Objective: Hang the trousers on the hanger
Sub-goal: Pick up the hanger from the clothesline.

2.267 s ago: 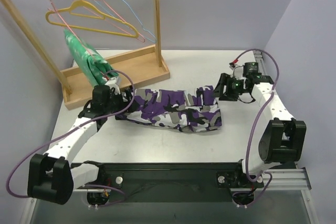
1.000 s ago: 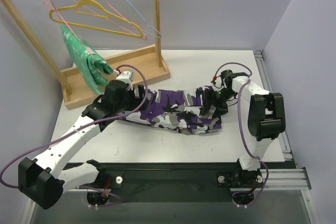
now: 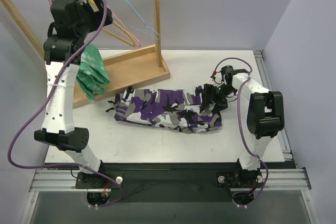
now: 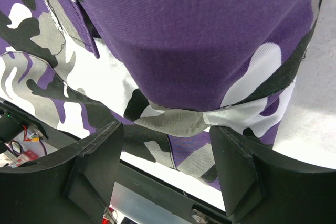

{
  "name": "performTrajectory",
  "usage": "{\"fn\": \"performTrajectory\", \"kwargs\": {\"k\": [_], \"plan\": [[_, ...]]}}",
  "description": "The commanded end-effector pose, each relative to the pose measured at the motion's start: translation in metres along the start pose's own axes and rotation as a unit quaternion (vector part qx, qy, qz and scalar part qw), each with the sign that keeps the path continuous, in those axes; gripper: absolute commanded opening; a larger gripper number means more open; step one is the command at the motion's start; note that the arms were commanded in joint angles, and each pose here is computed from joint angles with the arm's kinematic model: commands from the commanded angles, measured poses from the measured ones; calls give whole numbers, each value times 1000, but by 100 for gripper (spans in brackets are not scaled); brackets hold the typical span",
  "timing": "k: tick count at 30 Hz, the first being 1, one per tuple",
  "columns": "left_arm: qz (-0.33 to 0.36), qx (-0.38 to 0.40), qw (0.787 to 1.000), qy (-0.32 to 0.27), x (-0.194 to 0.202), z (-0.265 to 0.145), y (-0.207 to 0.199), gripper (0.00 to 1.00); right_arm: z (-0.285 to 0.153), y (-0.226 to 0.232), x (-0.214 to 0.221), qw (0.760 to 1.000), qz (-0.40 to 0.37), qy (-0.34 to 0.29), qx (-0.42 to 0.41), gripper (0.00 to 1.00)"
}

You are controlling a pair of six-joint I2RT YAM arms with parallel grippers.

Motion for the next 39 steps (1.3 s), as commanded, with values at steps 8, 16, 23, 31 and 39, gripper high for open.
{"fn": "performTrajectory", "kwargs": {"k": [8, 16, 23, 31, 39], "plan": [[-52, 20, 998, -10, -31, 7, 28, 88, -2, 6, -1, 1000, -6, -2, -20, 67], [-88, 66, 994, -18, -41, 22, 35, 85, -1, 9, 3, 1000, -8, -2, -26, 67], [-95, 72, 993, -11, -35, 34, 37, 84, 1, 10, 8, 1000, -11, 2, -26, 67], [-93, 62, 994, 2, -29, 47, 42, 77, 0, 10, 9, 1000, -11, 1, -26, 67], [-93, 61, 994, 0, -30, 51, 42, 55, -1, 10, 11, 1000, -12, 1, -23, 67]]}}
Point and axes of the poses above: each gripper's point midway between its finger pads, its own z axis out along the fingers, its own y axis along the line the jaws close on, x = y × z, the point moved 6 cm from there along -z, back along the fingers, and after that the axes turned 6 degrees about -z, right-handed, at the moved point
